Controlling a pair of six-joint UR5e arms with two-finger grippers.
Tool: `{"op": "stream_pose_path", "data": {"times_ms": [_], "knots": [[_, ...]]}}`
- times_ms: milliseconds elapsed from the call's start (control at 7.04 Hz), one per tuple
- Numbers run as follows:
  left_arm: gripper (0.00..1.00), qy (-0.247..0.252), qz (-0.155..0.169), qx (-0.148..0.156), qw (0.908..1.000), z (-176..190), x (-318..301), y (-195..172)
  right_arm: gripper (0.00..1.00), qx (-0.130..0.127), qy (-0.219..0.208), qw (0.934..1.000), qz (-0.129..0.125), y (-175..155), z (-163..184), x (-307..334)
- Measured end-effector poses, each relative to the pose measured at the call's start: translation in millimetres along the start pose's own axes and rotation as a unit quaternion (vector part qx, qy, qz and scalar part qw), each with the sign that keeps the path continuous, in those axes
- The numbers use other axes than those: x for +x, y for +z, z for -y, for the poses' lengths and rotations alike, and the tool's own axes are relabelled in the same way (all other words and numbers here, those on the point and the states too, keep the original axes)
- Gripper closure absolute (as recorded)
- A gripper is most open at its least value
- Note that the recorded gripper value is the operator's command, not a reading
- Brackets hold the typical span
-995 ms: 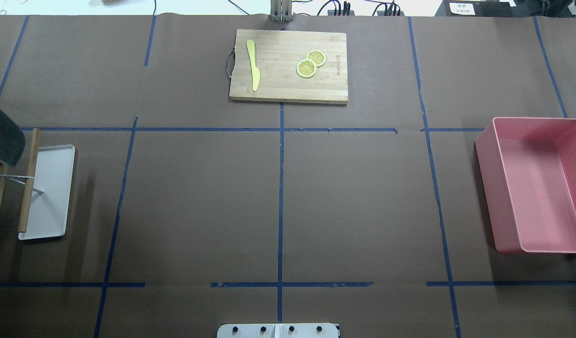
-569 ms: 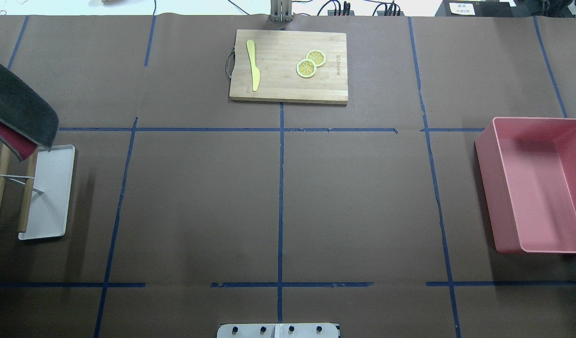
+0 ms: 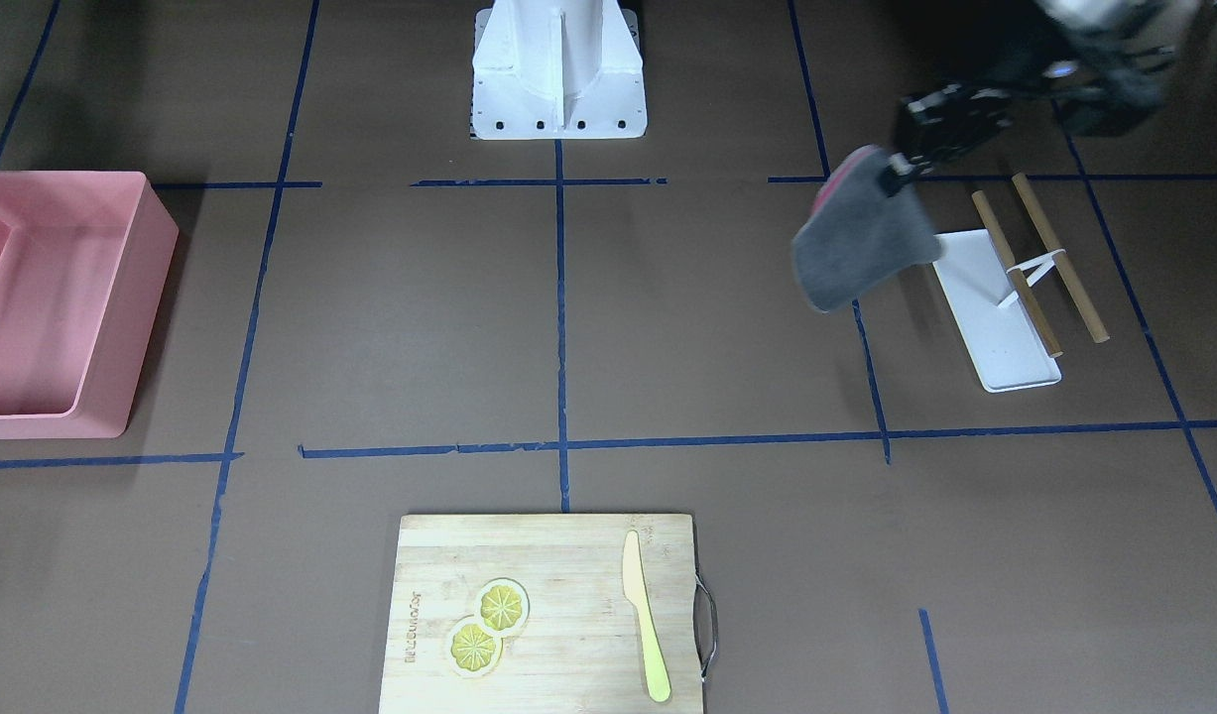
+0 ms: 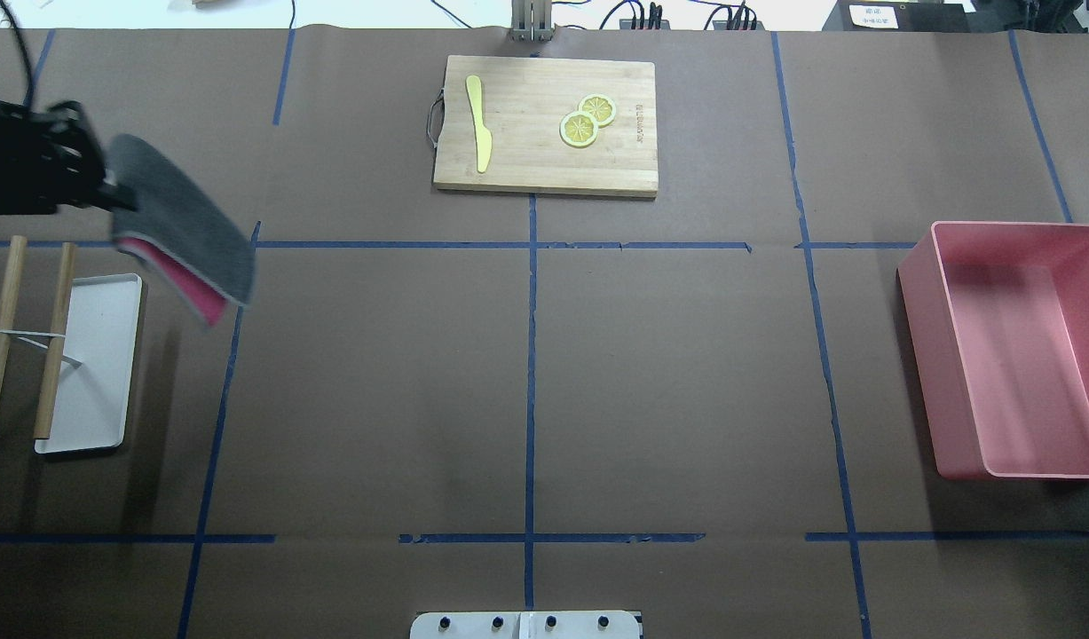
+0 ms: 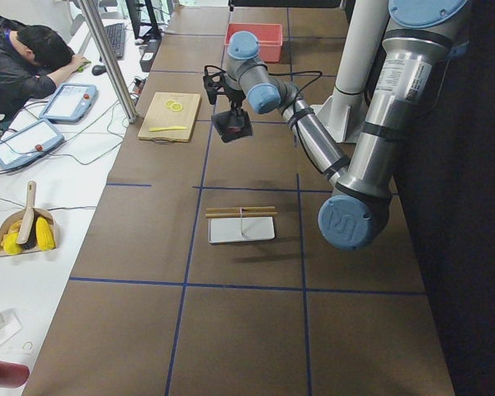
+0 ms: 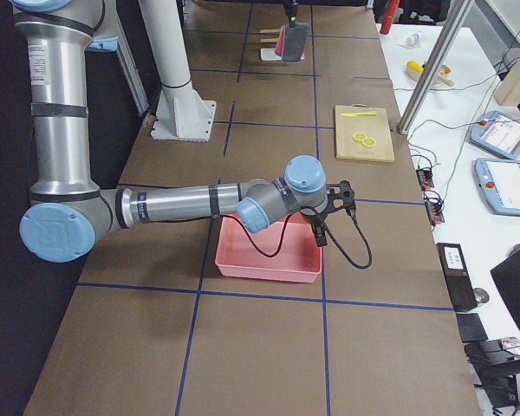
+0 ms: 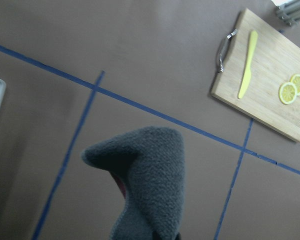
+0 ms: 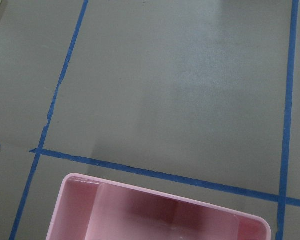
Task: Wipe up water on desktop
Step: 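Carry the towel toward the table center with the left gripper while the right arm approaches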
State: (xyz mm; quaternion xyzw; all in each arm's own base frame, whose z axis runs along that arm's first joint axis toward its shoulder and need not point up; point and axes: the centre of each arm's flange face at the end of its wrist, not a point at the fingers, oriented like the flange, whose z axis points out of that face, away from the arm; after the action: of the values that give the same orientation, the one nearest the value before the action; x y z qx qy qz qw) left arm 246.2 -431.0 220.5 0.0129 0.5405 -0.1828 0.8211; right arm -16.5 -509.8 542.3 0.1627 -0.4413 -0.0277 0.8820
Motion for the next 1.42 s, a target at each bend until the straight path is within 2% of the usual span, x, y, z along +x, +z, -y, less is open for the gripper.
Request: {"op": "stream_pose_path", "data": {"times_ms": [284,569,711,995,1279,1421], "knots": [[0.94,0.035,-0.017,0.038,0.9985,-67,46,47,0.0,0.006,-0.012,0.9999,0.002,3,-1,-6],[0.95,0.056,-0.051,0.044,0.9961,-110,75,64,0.0,0.015,-0.031,0.9994,0.008,5,1,-14],[0.95,0.049,-0.087,0.04,0.9942,-122,88,61,0.0,0.028,-0.056,0.998,0.01,7,4,-28],[0.95,-0.006,-0.164,0.024,0.9862,-129,103,57,0.0,0.076,-0.129,0.9885,0.016,25,28,-119],[0.94,-0.072,-0.197,0.01,0.9777,-126,108,66,0.01,0.113,-0.164,0.9776,0.069,46,46,-256],[0.94,-0.107,-0.206,0.008,0.9727,-123,111,68,0.01,0.133,-0.185,0.97,0.085,54,37,-315]]}}
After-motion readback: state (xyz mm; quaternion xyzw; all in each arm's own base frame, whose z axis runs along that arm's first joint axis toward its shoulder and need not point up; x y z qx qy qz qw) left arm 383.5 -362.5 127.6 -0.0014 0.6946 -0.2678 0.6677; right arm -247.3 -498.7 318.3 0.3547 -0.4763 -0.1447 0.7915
